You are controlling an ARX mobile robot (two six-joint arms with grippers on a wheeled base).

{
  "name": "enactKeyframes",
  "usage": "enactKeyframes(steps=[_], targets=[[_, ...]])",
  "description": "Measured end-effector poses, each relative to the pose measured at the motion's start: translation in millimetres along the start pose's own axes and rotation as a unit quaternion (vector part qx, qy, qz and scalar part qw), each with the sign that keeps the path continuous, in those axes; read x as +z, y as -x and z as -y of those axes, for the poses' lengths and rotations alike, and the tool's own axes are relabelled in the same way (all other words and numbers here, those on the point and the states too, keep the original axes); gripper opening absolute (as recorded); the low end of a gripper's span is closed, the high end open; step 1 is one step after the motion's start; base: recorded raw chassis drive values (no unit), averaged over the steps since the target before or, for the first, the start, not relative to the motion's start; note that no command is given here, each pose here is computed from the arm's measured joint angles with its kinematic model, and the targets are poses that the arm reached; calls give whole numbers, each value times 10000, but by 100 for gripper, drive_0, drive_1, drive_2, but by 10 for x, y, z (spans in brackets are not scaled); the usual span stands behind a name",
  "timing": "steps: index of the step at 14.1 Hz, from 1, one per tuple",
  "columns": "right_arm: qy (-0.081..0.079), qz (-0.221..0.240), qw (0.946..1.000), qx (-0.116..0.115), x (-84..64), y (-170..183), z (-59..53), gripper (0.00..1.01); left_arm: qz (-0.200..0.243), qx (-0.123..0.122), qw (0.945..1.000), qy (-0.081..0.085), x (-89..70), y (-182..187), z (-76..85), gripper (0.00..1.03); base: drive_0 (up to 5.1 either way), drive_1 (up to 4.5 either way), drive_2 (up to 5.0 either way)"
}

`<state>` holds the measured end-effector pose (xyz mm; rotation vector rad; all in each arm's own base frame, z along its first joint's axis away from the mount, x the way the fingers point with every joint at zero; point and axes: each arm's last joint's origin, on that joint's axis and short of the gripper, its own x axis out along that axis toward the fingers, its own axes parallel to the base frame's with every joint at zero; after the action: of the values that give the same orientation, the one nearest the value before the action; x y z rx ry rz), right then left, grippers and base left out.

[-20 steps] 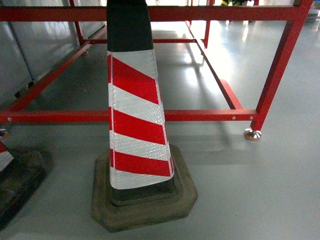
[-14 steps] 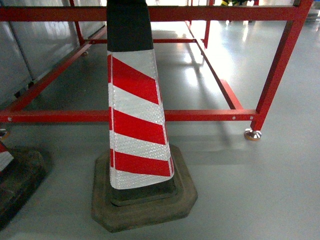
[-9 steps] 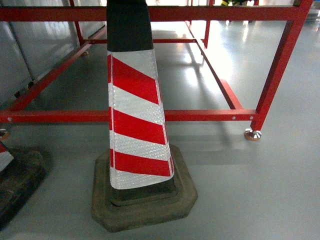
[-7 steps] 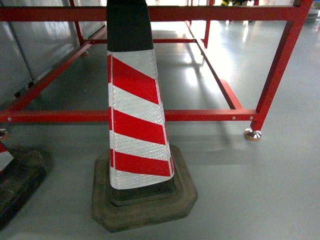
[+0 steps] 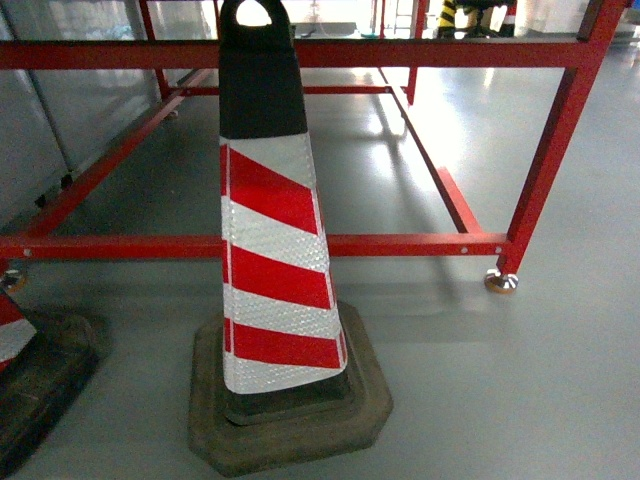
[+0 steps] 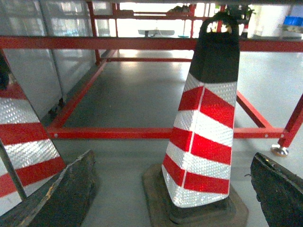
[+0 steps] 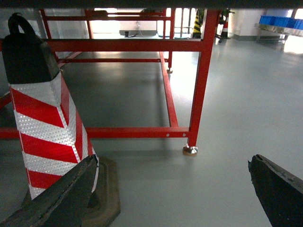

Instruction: Pick blue part to blue bin on bottom shelf

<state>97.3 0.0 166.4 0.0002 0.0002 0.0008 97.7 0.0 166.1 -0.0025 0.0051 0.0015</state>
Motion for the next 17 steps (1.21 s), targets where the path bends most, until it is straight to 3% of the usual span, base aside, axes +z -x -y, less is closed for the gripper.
enactKeyframes(steps=[17], targets=[[-11, 6, 10000, -2, 1, 0, 0, 98, 11, -2, 10000, -15, 2, 0, 0, 98, 0, 0, 0]])
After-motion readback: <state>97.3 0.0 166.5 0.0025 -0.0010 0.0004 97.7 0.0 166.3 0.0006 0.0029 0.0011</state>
